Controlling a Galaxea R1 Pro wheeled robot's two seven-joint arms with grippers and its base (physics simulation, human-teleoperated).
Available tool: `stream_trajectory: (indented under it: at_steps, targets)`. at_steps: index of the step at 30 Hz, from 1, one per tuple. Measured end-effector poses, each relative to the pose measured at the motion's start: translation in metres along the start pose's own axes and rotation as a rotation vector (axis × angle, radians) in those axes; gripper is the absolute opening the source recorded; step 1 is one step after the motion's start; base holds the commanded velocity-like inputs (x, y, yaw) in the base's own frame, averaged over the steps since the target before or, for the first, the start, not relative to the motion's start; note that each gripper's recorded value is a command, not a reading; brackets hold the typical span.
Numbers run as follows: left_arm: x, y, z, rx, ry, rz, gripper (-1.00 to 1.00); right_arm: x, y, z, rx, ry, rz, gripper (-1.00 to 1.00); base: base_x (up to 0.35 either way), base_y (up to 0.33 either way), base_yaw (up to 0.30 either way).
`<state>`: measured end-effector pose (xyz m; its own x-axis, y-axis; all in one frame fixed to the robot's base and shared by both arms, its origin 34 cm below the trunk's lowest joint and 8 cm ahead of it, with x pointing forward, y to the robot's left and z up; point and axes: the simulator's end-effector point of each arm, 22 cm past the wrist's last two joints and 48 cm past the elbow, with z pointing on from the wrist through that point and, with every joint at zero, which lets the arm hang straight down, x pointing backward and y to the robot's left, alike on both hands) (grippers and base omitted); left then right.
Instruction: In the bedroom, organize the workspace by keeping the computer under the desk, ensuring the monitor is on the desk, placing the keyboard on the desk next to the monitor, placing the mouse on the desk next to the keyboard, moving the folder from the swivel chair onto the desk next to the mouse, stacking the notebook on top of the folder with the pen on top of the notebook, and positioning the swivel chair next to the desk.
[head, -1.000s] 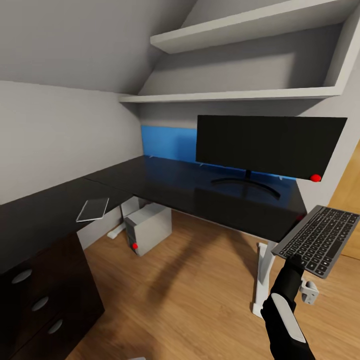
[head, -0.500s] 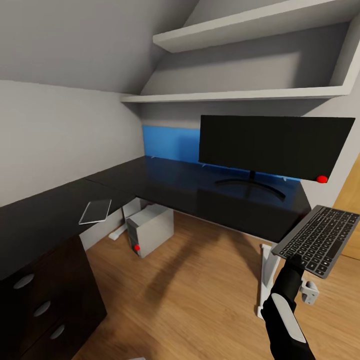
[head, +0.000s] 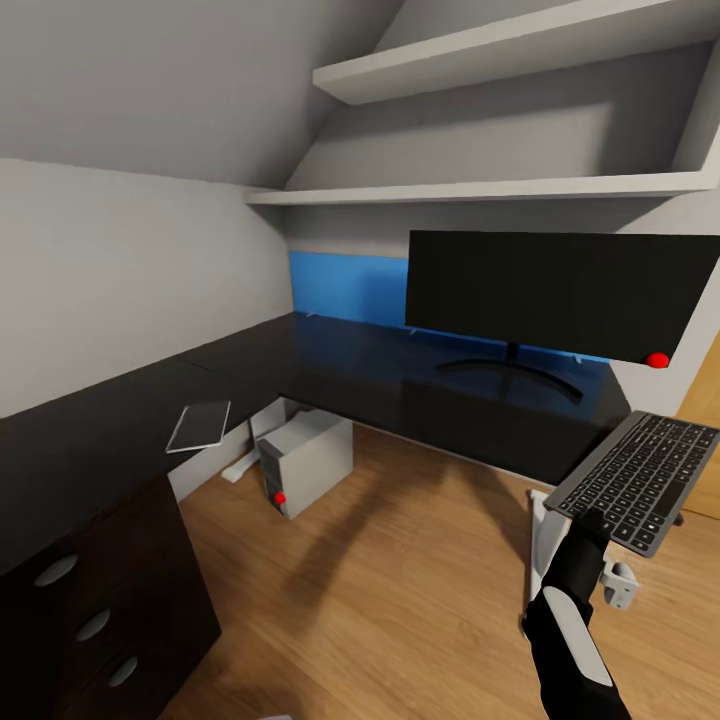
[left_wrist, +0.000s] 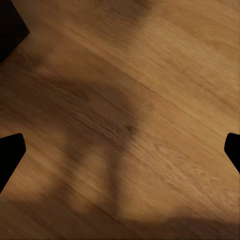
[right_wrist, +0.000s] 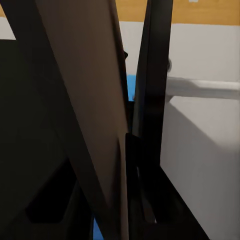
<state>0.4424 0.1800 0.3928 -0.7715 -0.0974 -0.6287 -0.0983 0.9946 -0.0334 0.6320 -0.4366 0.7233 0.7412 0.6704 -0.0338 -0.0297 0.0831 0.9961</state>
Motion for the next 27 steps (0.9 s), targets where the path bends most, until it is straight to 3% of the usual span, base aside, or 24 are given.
stream_trajectory:
  at_steps: [7, 8, 9, 10, 27]
  targets:
    - [0.001, 0.000, 0.000, 0.000, 0.002, 0.001, 1.00, 0.000, 0.000, 0.000, -0.002, 0.001, -0.005, -1.00, 0.003, 0.005, 0.000]
    - [0.001, 0.000, 0.000, 0.000, 0.002, 0.001, 1.00, 0.000, 0.000, 0.000, -0.002, 0.001, -0.005, 1.00, 0.000, 0.000, 0.000]
    - [0.001, 0.000, 0.000, 0.000, 0.002, 0.001, 1.00, 0.003, -0.029, -0.007, 0.063, 0.014, -0.015, 1.00, 0.000, 0.000, 0.000]
    - [0.001, 0.000, 0.000, 0.000, 0.002, 0.001, 1.00, 0.003, -0.033, -0.008, 0.071, 0.016, -0.018, 1.00, 0.000, 0.000, 0.000]
    - [0.001, 0.000, 0.000, 0.000, 0.003, 0.001, 1.00, 0.003, -0.032, -0.008, 0.070, 0.016, -0.018, 1.00, 0.000, 0.000, 0.000]
